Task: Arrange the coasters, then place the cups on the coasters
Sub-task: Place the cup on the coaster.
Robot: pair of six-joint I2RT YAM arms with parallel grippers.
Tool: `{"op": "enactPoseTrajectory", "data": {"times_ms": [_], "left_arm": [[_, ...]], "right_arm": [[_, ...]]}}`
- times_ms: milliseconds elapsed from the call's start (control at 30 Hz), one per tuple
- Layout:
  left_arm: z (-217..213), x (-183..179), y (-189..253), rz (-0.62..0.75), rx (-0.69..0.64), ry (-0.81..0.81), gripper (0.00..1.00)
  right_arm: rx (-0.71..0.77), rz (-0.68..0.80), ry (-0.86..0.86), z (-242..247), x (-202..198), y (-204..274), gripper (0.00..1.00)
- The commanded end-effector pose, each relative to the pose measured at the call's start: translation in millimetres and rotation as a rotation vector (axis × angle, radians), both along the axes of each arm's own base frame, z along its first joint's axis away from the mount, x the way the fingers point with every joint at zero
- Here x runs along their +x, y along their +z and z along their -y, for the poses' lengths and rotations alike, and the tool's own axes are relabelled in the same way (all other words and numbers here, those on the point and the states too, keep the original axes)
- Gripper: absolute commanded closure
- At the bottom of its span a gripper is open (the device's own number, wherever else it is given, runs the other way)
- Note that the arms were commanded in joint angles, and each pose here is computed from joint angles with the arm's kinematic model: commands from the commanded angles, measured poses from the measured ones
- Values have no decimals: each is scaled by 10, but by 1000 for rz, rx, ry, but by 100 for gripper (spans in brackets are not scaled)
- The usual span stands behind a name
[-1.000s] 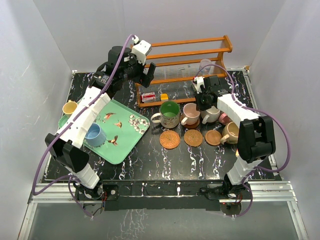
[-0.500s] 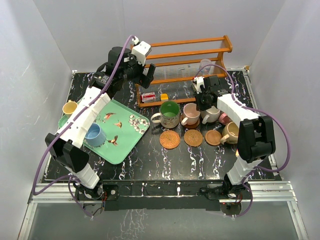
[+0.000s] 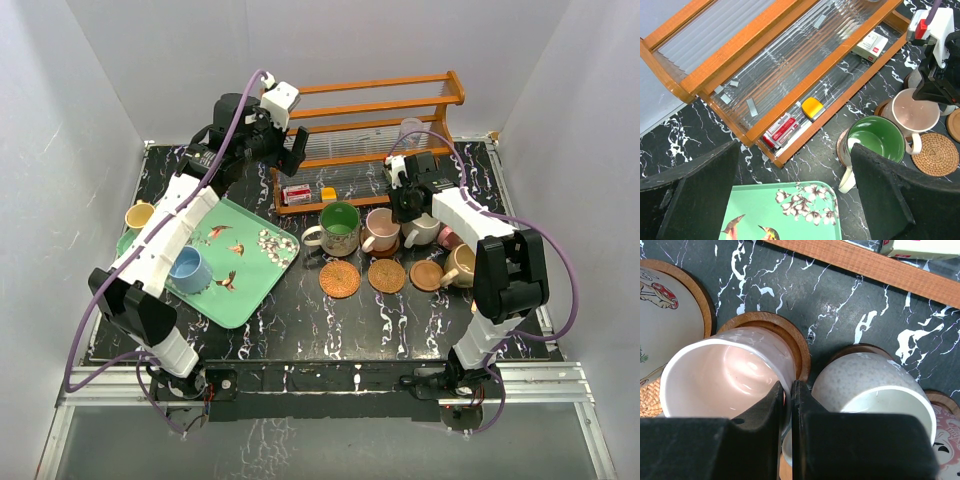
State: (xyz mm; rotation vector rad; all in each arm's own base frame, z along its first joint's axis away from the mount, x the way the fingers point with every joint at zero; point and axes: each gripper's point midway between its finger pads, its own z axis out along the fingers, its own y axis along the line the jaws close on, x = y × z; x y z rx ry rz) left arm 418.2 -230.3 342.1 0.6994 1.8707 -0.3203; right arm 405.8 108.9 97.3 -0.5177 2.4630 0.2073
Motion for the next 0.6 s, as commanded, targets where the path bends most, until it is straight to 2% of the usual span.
{"op": "enactPoseTrajectory", "data": {"times_ms": [0, 233, 567], "left_arm": [[-62, -134, 272, 52, -41, -10, 9], [-71, -129, 262, 50, -39, -8, 9], [-129, -134, 252, 56, -27, 2, 8]], "right_arm": [[36, 120, -1, -100, 253, 292, 100], [17, 117, -5, -61, 236, 274, 94], [7, 155, -9, -42, 288, 429, 75]]}}
